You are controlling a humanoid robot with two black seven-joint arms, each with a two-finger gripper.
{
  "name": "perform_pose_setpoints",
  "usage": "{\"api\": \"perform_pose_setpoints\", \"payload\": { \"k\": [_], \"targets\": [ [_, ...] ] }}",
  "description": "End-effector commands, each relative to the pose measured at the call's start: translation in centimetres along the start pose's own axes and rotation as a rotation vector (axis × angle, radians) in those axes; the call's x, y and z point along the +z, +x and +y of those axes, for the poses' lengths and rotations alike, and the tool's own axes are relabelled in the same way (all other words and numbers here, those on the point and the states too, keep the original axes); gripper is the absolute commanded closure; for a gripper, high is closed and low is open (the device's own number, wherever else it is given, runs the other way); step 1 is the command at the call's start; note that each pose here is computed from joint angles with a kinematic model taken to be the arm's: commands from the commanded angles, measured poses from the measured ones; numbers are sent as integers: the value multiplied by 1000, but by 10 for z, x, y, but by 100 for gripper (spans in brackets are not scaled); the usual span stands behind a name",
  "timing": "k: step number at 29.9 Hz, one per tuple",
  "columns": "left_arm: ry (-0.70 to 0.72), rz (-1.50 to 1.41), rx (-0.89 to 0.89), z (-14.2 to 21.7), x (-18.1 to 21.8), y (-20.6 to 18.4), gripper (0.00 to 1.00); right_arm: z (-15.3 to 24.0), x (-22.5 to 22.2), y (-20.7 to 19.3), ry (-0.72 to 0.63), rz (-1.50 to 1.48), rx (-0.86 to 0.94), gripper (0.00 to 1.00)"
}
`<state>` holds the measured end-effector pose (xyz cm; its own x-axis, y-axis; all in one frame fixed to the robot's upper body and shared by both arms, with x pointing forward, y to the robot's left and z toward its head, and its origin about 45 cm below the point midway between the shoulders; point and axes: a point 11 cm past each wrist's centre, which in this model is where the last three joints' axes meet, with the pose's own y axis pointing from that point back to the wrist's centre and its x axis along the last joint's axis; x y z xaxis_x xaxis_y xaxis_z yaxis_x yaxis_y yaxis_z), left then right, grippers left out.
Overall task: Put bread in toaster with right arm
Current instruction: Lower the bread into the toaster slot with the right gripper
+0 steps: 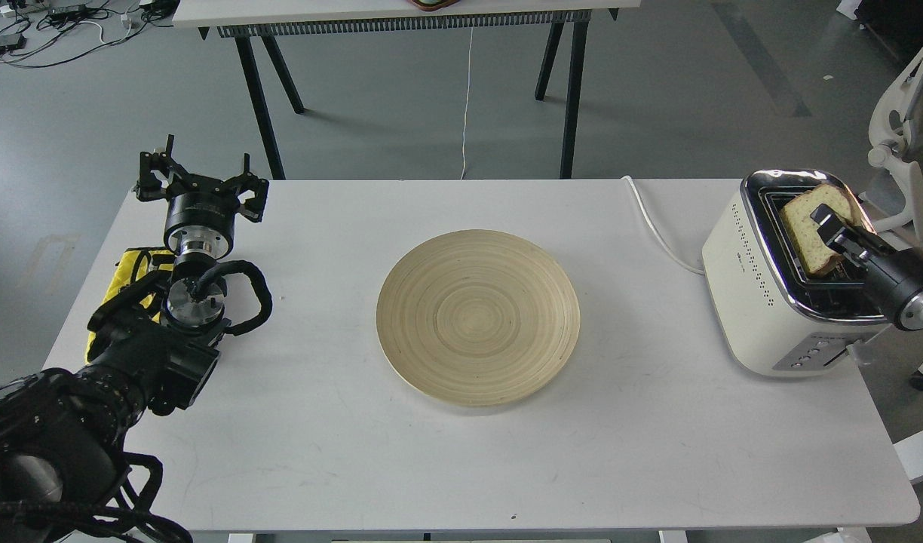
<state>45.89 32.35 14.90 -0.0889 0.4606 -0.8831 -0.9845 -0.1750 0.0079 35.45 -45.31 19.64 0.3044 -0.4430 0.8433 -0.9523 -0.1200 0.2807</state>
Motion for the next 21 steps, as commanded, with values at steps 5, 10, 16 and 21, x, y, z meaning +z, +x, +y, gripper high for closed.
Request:
{"api": "perform_pose_setpoints", "payload": {
  "k": [5, 10, 16, 21],
  "targets": [
    [0, 0, -1, 0, 0, -1, 0, -4, -7, -2, 16, -15, 2, 35],
    [0, 0, 0, 0, 0, 0, 0, -7, -11, 2, 27, -18, 13, 19],
    [0, 0, 0, 0, 0, 0, 0, -8, -18, 11, 45, -25, 32, 9],
    [0, 0, 0, 0, 0, 0, 0, -1, -29, 39, 75, -42, 80, 7]
  ]
}}
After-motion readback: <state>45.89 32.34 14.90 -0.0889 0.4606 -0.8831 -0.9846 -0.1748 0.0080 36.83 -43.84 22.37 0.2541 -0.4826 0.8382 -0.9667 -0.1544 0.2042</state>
